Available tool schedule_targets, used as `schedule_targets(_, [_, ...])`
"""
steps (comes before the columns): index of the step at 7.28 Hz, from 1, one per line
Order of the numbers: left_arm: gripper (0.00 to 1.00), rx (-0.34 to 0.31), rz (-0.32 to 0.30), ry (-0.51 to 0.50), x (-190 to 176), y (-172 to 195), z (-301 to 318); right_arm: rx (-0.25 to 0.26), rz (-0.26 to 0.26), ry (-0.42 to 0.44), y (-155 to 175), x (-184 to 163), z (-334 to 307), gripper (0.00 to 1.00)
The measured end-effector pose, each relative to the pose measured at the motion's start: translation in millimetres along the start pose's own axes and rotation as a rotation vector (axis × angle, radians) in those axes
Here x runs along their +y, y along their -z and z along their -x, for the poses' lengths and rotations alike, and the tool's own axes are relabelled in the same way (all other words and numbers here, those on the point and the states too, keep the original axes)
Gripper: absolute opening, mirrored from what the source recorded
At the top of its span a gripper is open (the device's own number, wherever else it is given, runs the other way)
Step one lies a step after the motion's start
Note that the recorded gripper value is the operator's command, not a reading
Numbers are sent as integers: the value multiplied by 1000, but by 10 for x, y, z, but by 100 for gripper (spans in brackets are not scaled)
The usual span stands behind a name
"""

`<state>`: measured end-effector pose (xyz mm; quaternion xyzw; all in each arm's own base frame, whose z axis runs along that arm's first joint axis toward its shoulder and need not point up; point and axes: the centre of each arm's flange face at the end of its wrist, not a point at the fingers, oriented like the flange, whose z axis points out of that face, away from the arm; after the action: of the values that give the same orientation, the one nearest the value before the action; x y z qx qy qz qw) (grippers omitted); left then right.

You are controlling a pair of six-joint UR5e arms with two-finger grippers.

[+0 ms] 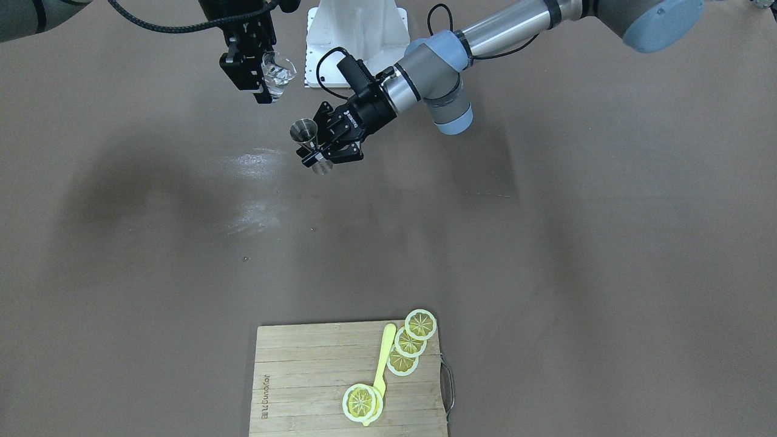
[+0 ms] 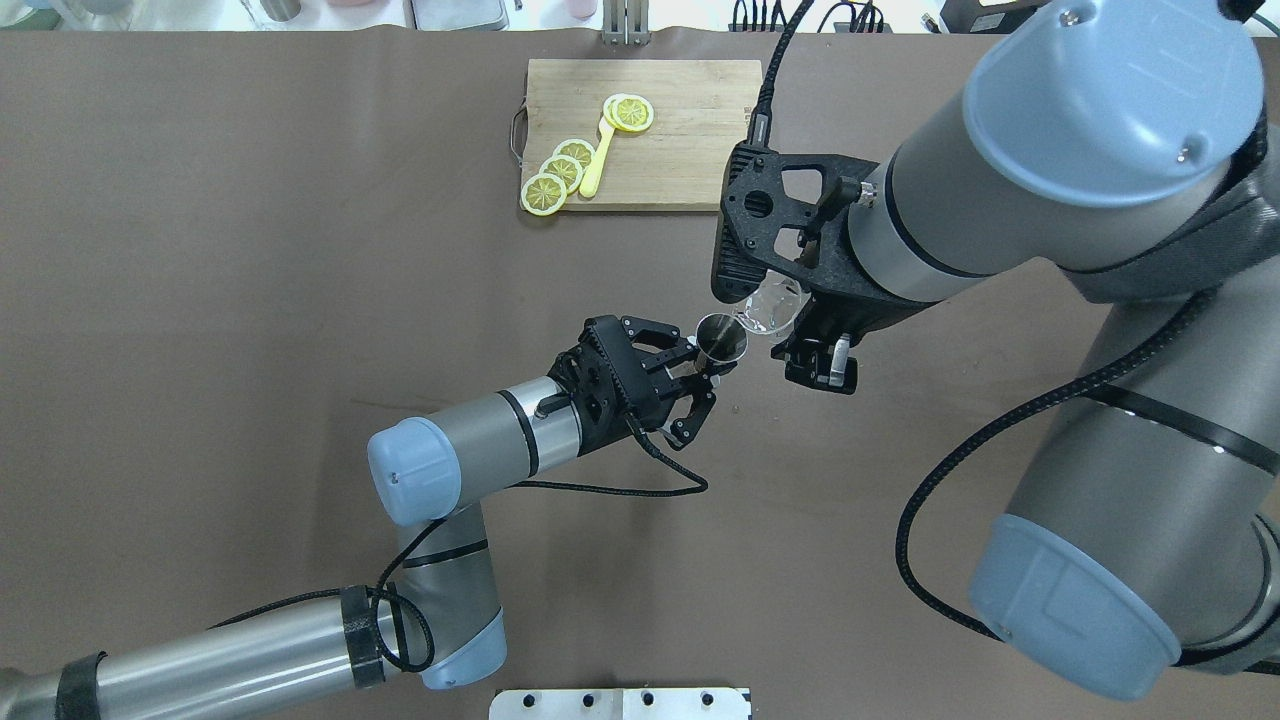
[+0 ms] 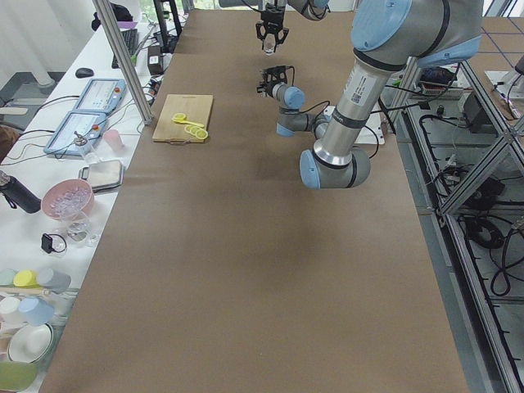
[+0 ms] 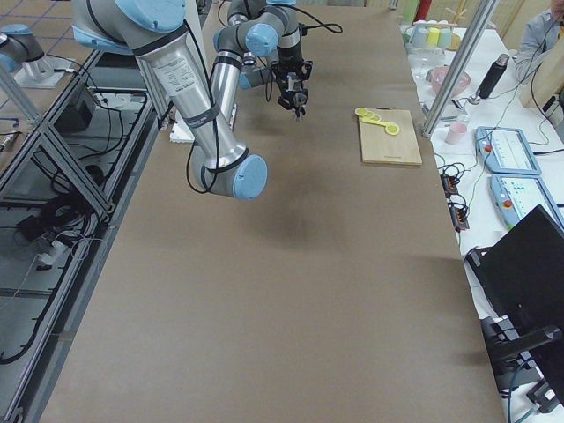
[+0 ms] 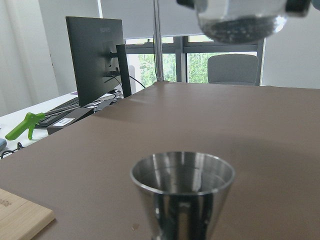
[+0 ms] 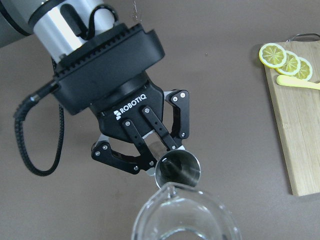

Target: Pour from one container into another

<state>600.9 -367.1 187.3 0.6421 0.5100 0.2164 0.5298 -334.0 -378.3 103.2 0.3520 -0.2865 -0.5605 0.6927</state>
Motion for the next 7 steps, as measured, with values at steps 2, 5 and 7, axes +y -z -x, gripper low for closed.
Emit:
schedule_targets(2, [0,-14,-7,-21,-12,43,56,4,-41,4,-57,166,-63,0])
schedule_targets(5, [0,-56,-61,-43,-265,388,454,7,-122,3,-189,652,-257,0])
schedule_targets(7, [0,-102,-59,-63,-229,760,822,4,-178,-1,-357,1028,-473,0])
